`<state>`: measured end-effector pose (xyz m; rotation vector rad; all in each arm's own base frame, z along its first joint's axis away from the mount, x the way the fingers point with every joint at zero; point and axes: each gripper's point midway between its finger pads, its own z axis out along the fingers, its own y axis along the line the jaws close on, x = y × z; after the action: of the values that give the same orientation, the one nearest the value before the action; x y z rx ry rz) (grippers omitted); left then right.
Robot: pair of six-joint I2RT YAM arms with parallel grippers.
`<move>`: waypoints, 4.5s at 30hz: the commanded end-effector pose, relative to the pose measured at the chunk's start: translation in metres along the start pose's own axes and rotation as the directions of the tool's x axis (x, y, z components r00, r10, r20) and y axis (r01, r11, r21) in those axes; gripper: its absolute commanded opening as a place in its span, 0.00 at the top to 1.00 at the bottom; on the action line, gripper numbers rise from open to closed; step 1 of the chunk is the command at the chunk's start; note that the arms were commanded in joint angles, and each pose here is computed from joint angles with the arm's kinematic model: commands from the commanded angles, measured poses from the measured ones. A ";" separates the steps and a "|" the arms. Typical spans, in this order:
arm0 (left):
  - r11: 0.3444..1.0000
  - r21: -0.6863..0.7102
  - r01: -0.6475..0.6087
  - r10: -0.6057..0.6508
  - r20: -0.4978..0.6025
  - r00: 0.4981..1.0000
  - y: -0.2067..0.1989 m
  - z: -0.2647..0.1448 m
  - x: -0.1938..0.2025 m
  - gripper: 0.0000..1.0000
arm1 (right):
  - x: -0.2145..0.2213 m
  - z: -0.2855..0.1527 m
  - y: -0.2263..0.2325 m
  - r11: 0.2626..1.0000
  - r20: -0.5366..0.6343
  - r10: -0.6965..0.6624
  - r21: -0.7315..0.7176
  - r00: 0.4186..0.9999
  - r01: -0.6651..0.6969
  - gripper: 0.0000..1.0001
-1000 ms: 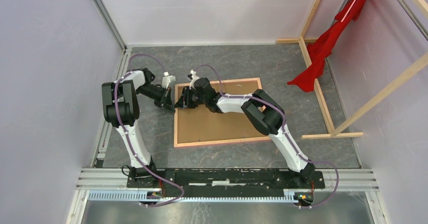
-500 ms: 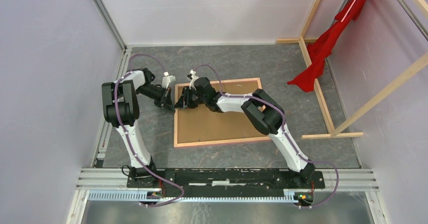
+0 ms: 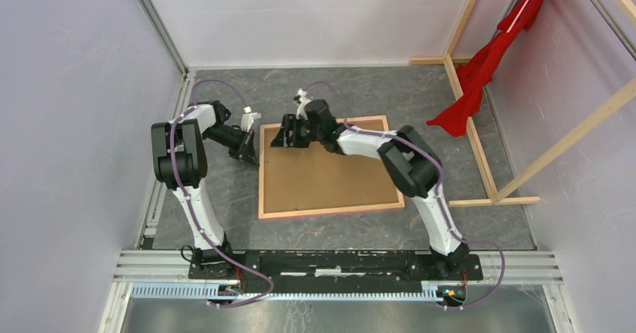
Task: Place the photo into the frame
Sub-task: Install the photo frame at the center of the board, then adjust the photo frame at the center of the board.
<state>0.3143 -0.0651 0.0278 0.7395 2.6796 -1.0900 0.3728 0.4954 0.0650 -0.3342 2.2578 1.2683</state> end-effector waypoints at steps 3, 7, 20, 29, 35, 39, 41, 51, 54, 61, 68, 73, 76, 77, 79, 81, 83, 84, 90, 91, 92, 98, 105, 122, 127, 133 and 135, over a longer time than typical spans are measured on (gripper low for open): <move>0.977 -0.110 -0.185 0.180 -0.059 0.982 0.015 -0.013 0.005 0.91 | -0.076 -0.130 -0.037 0.981 0.231 -0.101 0.184 0.968 0.059 0.20; 0.966 -0.117 -0.230 0.218 -0.106 0.970 0.012 -0.013 0.020 0.90 | -0.071 -0.223 -0.102 0.894 0.297 -0.160 0.449 0.941 0.010 0.10; 0.922 -0.137 -0.361 0.325 -0.228 0.918 -0.002 0.005 0.052 0.90 | -0.017 -0.317 -0.198 0.723 0.341 -0.103 0.670 0.934 -0.165 0.02; 0.875 -0.113 -0.471 0.412 -0.337 0.846 -0.024 0.026 0.066 0.89 | -0.031 -0.261 -0.203 0.814 0.299 0.001 0.555 0.954 -0.175 0.02; 0.858 -0.048 -0.511 0.454 -0.393 0.800 -0.051 0.051 0.070 0.89 | -0.076 -0.183 -0.190 0.861 0.233 -0.032 0.501 0.972 -0.092 0.02; 0.836 0.005 -0.549 0.497 -0.433 0.753 -0.080 0.076 0.072 0.82 | -0.116 -0.132 -0.182 0.886 0.198 -0.053 0.461 0.979 -0.046 0.02; 0.825 0.040 -0.564 0.520 -0.446 0.728 -0.096 0.086 0.074 0.79 | -0.135 -0.120 -0.182 0.894 0.217 -0.074 0.446 0.973 -0.031 0.02; 0.822 0.123 -0.556 0.533 -0.507 0.677 -0.117 0.052 0.088 0.61 | -0.193 -0.191 -0.199 0.773 0.310 -0.234 0.635 0.922 -0.017 0.02; 0.820 0.116 -0.560 0.543 -0.468 0.697 -0.121 0.024 0.071 0.60 | -0.199 -0.218 -0.197 0.745 0.317 -0.237 0.665 0.918 -0.038 0.02; 0.849 -0.209 -0.486 0.422 -0.285 0.861 -0.051 -0.045 -0.030 0.71 | -0.142 -0.265 -0.167 0.777 0.332 -0.173 0.624 0.927 -0.079 0.02; 0.824 -0.523 -0.216 0.219 -0.056 0.974 0.058 -0.085 -0.096 0.78 | -0.036 -0.296 -0.147 0.828 0.299 -0.066 0.549 0.952 -0.115 0.02; 0.831 -0.532 -0.159 0.182 -0.009 0.983 0.082 -0.068 -0.102 0.80 | 0.030 -0.303 -0.133 0.878 0.261 0.025 0.456 0.965 -0.146 0.02; 0.864 -0.475 -0.165 0.172 -0.029 0.985 0.077 -0.048 -0.090 0.80 | 0.053 -0.301 -0.129 0.900 0.250 0.077 0.398 0.965 -0.175 0.02; 0.869 -0.459 -0.185 0.182 -0.052 0.982 0.074 -0.040 -0.084 0.80 | 0.058 -0.298 -0.129 0.905 0.246 0.093 0.384 0.965 -0.185 0.02; 0.876 -0.437 -0.206 0.180 -0.100 0.979 0.070 -0.027 -0.067 0.80 | 0.063 -0.292 -0.129 0.912 0.237 0.120 0.357 0.964 -0.202 0.02; 0.887 -0.410 -0.212 0.181 -0.115 0.977 0.064 -0.021 -0.055 0.80 | 0.064 -0.285 -0.132 0.916 0.234 0.139 0.339 0.962 -0.215 0.02; 0.896 -0.382 -0.226 0.193 -0.123 0.974 0.055 -0.017 -0.046 0.80 | 0.058 -0.278 -0.135 0.921 0.230 0.143 0.326 0.963 -0.215 0.02; 0.902 -0.366 -0.229 0.191 -0.136 0.972 0.052 -0.015 -0.038 0.80 | 0.054 -0.275 -0.138 0.919 0.225 0.137 0.336 0.965 -0.209 0.02; 0.927 -0.238 -0.291 0.242 -0.216 0.946 0.014 0.007 0.000 0.80 | 0.001 -0.268 -0.158 0.893 0.262 0.070 0.414 0.963 -0.177 0.02; 0.929 -0.218 -0.298 0.248 -0.228 0.942 0.008 0.010 0.006 0.80 | -0.013 -0.269 -0.161 0.889 0.273 0.058 0.423 0.960 -0.174 0.02; 0.931 -0.197 -0.307 0.257 -0.244 0.935 0.000 0.015 0.013 0.80 | -0.021 -0.270 -0.166 0.881 0.279 0.053 0.438 0.959 -0.176 0.02; 0.922 -0.063 -0.383 0.347 -0.305 0.887 -0.055 0.046 0.049 0.80 | -0.056 -0.266 -0.184 0.850 0.274 0.008 0.505 0.962 -0.151 0.02; 0.923 -0.151 -0.353 0.315 -0.228 0.921 -0.051 0.027 0.021 0.79 | -0.067 -0.286 -0.200 0.772 0.276 -0.055 0.621 0.959 -0.135 0.03; 0.983 0.099 -0.153 0.156 -0.019 0.988 -0.061 0.040 -0.026 0.64 | -0.001 -0.218 -0.038 0.973 0.272 -0.138 0.217 0.952 0.079 0.22; 0.985 0.096 -0.141 0.144 -0.023 0.989 -0.056 0.048 -0.025 0.72 | 0.026 -0.180 -0.008 0.989 0.210 -0.129 0.102 0.969 0.110 0.26; 0.987 0.093 -0.132 0.137 -0.042 0.990 -0.051 0.053 -0.018 0.78 | 0.039 -0.143 0.010 0.992 0.155 -0.129 0.028 0.979 0.126 0.28; 0.987 0.089 -0.132 0.136 -0.045 0.990 -0.049 0.054 -0.016 0.79 | 0.040 -0.132 0.013 0.992 0.143 -0.124 -0.002 0.982 0.125 0.28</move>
<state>0.2939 -0.1364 0.0270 0.9746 2.6100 -1.1771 0.2794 0.3565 0.0768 -0.3356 2.2080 1.0681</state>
